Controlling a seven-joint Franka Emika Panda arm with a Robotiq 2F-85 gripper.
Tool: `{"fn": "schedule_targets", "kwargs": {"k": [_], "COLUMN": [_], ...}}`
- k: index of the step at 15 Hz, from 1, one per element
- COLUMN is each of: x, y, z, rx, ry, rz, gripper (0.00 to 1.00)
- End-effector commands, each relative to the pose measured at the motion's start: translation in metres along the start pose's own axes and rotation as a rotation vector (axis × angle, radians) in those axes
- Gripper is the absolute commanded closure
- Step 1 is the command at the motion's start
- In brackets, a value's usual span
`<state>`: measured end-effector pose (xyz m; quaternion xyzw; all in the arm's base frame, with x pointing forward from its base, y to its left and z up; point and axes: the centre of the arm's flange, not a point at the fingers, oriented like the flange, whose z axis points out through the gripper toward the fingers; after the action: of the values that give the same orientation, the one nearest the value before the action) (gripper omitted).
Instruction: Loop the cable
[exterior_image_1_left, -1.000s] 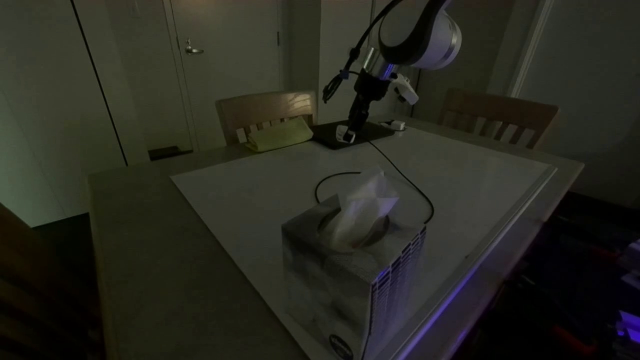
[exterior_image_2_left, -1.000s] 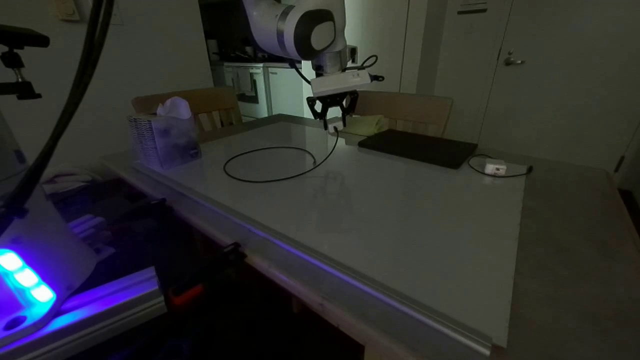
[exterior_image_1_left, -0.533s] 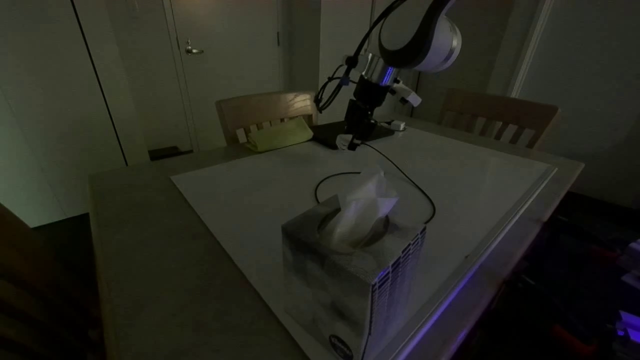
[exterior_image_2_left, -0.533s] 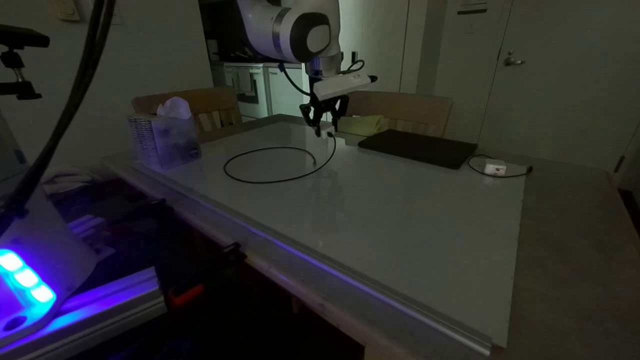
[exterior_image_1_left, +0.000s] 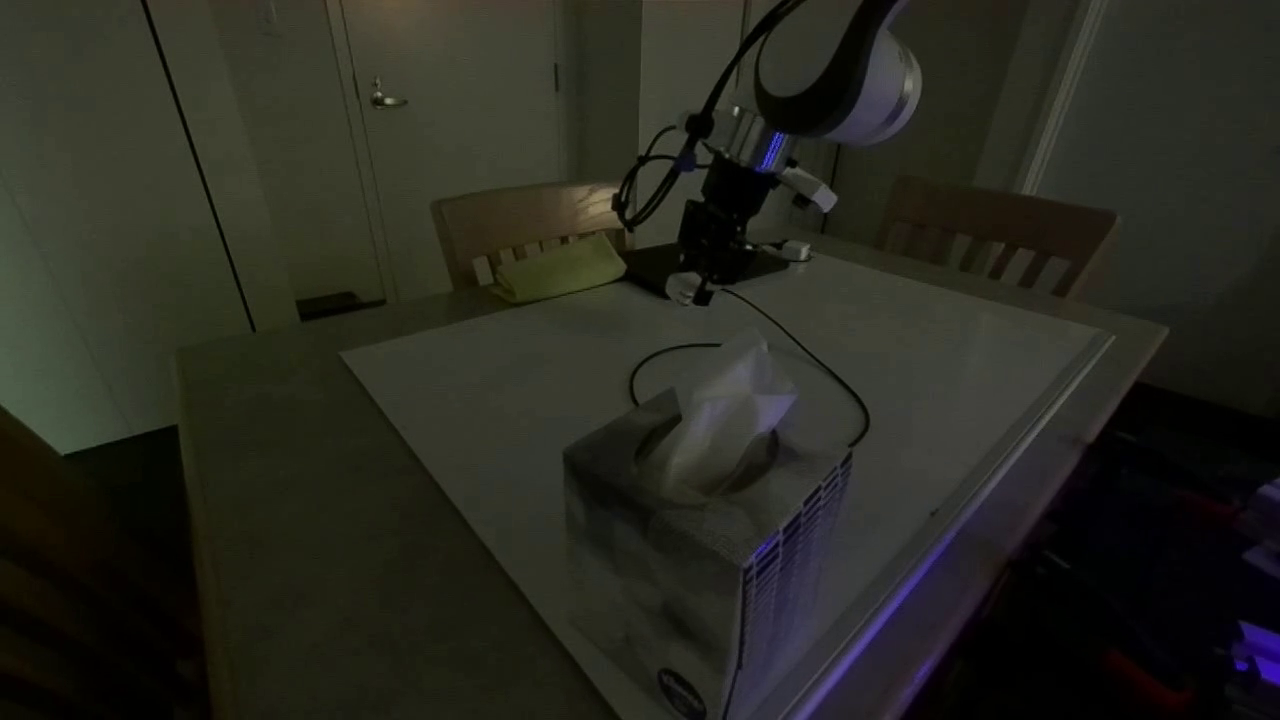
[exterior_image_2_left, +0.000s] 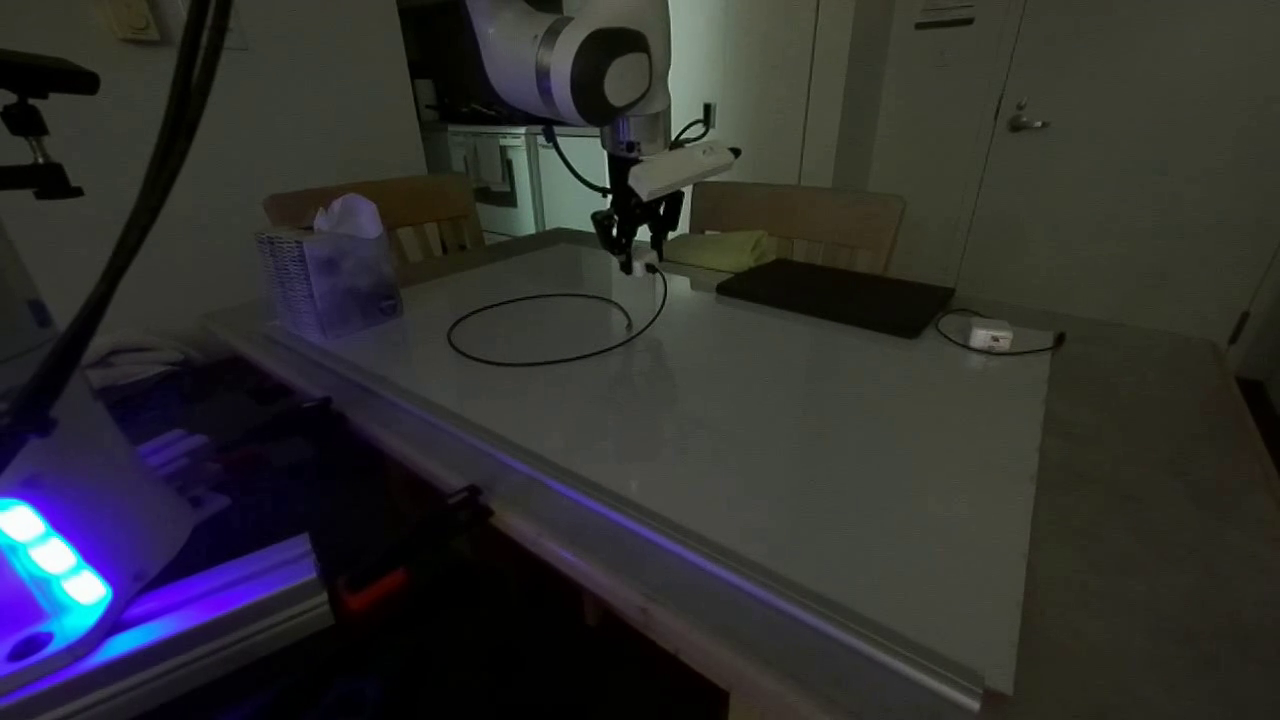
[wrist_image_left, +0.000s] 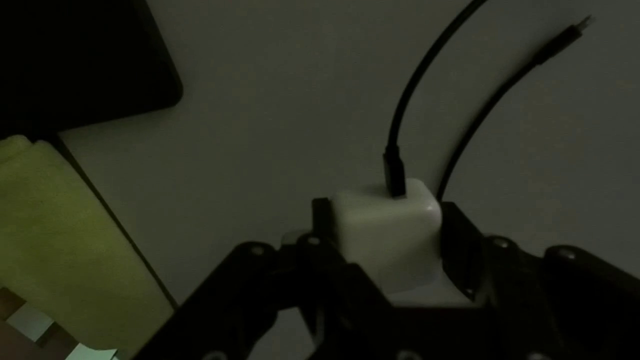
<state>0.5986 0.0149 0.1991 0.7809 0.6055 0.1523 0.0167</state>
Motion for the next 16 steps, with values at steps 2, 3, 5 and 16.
{"fn": "schedule_targets", "kwargs": {"k": [2,3,5,16], "x": [0.009,0.014,0.019,0.005], "y": [-0.001,-0.002,-0.001,0.052], "z": [0.006,0.007,0.009,0.007], "rx": [0.039,0.056,0.089,0.056], "ry": [0.054,0.063,0.080,0.039], "rz": [-0.195,-0.249,-0.356,-0.611], "gripper": [0.71,0.71,0.71,0.71]}}
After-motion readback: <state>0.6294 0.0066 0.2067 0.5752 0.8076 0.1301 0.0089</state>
